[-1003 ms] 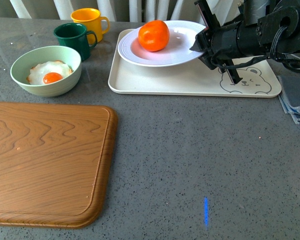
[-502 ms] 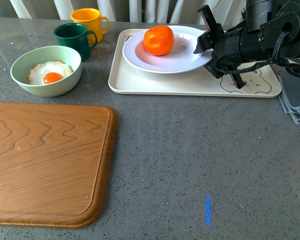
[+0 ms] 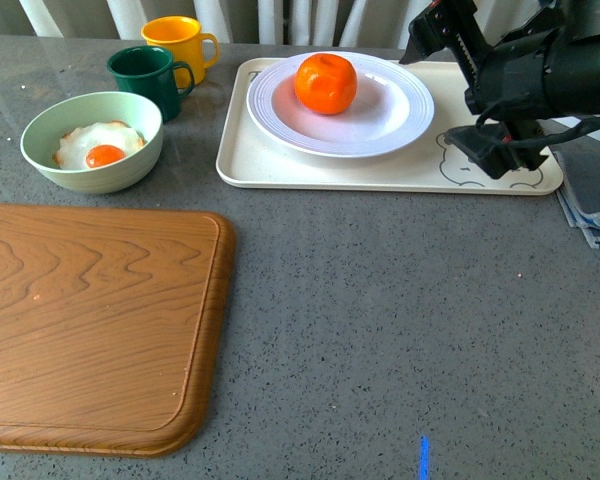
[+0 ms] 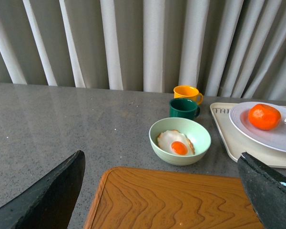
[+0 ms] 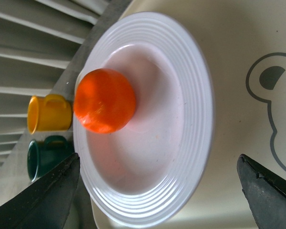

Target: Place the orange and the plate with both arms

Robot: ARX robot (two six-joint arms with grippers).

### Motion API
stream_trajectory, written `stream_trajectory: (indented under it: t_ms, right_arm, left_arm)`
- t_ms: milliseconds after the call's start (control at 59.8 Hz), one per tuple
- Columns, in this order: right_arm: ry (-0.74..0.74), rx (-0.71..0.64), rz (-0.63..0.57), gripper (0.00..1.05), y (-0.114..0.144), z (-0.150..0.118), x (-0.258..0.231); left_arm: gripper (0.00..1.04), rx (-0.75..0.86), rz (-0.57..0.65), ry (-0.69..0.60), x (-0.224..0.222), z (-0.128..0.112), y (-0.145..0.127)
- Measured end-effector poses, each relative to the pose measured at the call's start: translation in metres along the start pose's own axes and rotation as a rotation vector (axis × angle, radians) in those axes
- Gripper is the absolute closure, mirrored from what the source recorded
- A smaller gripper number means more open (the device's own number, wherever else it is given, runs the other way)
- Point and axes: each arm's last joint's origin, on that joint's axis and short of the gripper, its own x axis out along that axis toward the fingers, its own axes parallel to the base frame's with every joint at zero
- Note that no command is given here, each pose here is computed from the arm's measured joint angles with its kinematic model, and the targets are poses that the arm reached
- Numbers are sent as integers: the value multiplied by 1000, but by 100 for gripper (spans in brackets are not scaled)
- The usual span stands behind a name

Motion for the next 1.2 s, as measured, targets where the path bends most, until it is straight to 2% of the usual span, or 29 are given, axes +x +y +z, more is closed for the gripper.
stream_trajectory:
  t_ms: [234,268,334,368,452,535,669,819,1204]
  right_arm:
    - [-76,-144,96,9,22,3,-81]
    - [-153,-212,93,12,25,3,-92]
    - [-438,-412,65,24,26,6,-120]
    - [-524,-493,42,29,24,7,-131]
    - [-611,-667,-8,43,12,4,-153]
    - [-596,-777,-55,57,-5,-5,-166]
    - [-568,-840,-89,80,-25,-17,-183]
    - [-584,-861,-88,103,-36,-23,-203]
    - [-590,-869,-86,103,-65,-39,-239]
  left_arm:
    - [9,0,0,0,0,0,0]
    - [9,0,0,0,0,0,0]
    - [9,0,0,0,0,0,0]
    - [9,0,0,0,0,0,0]
    - [9,0,0,0,0,0,0]
    - [9,0,0,0,0,0,0]
    - [9,0,0,0,0,0,0]
    - [9,0,0,0,0,0,0]
    - [9,0,0,0,0,0,0]
